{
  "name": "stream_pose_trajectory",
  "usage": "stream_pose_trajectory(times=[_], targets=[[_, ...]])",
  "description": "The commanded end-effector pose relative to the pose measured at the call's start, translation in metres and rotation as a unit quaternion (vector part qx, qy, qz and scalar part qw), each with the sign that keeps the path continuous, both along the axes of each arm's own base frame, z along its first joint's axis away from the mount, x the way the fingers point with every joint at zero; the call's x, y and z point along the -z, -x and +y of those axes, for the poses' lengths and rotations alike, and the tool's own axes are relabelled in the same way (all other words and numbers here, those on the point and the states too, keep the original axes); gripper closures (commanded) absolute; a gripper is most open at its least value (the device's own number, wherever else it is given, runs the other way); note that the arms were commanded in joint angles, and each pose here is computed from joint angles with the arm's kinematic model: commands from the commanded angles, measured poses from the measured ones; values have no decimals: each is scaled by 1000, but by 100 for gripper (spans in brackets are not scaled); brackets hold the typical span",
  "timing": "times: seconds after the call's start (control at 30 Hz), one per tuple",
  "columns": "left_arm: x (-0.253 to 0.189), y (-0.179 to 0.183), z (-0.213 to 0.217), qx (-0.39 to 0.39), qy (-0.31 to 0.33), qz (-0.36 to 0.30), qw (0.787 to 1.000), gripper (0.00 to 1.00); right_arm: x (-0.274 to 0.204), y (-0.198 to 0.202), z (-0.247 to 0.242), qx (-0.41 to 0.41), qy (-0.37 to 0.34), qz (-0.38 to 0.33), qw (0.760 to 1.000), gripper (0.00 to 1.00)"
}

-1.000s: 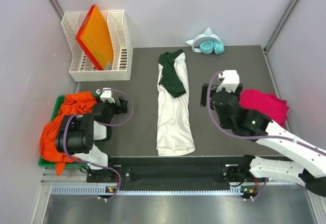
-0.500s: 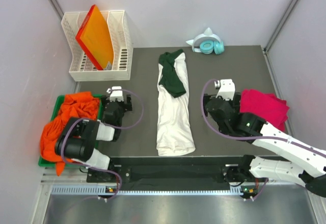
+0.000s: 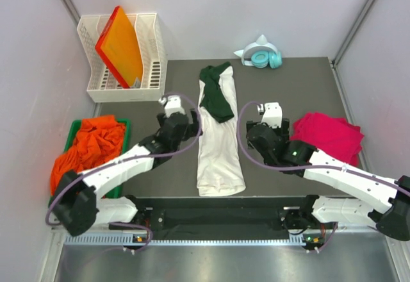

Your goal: Fold and stack the t-shirts

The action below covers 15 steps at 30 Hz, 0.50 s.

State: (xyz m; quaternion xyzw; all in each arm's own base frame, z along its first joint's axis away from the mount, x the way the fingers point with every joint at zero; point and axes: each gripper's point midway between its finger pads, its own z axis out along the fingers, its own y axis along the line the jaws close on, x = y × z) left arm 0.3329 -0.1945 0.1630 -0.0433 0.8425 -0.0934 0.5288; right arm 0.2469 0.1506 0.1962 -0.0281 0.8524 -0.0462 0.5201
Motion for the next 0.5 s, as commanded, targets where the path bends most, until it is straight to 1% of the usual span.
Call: stream_pose_trajectory(times=[0.0,0.03,0.07,0.1,0.13,0.17,0.2,0.23,0.27,0.3,0.33,0.4,0.47], targets=[[30,43,-15,7,160,79,984,1,-5,-2,17,-28,-55,-9,998,24],[37,57,-26,19,147,103,984,1,-1,1,23,-47,-68,-5,997,31],[52,69,-23,14,103,142,984,1,2,2,27,-59,-74,-1,995,33],[56,75,-23,10,85,158,984,1,6,2,28,-66,-77,4,995,35],[61,83,-30,7,77,172,982,1,15,5,34,-80,-81,19,993,40],[70,93,-24,0,57,194,979,3,20,7,37,-86,-85,29,992,43],[74,103,-31,14,56,205,977,5,30,9,40,-89,-81,45,992,49],[81,110,-30,20,50,211,976,5,37,13,46,-103,-85,61,989,59],[82,115,-30,16,46,212,976,2,42,15,49,-107,-88,70,988,61],[86,123,-24,7,21,208,978,1,51,17,52,-112,-89,81,986,62],[84,127,-22,-8,22,206,978,1,56,22,57,-125,-99,94,983,62],[83,134,-12,-39,13,202,978,1,62,26,61,-136,-115,99,979,60],[83,137,-13,-36,27,205,978,1,67,31,65,-148,-128,105,975,60]])
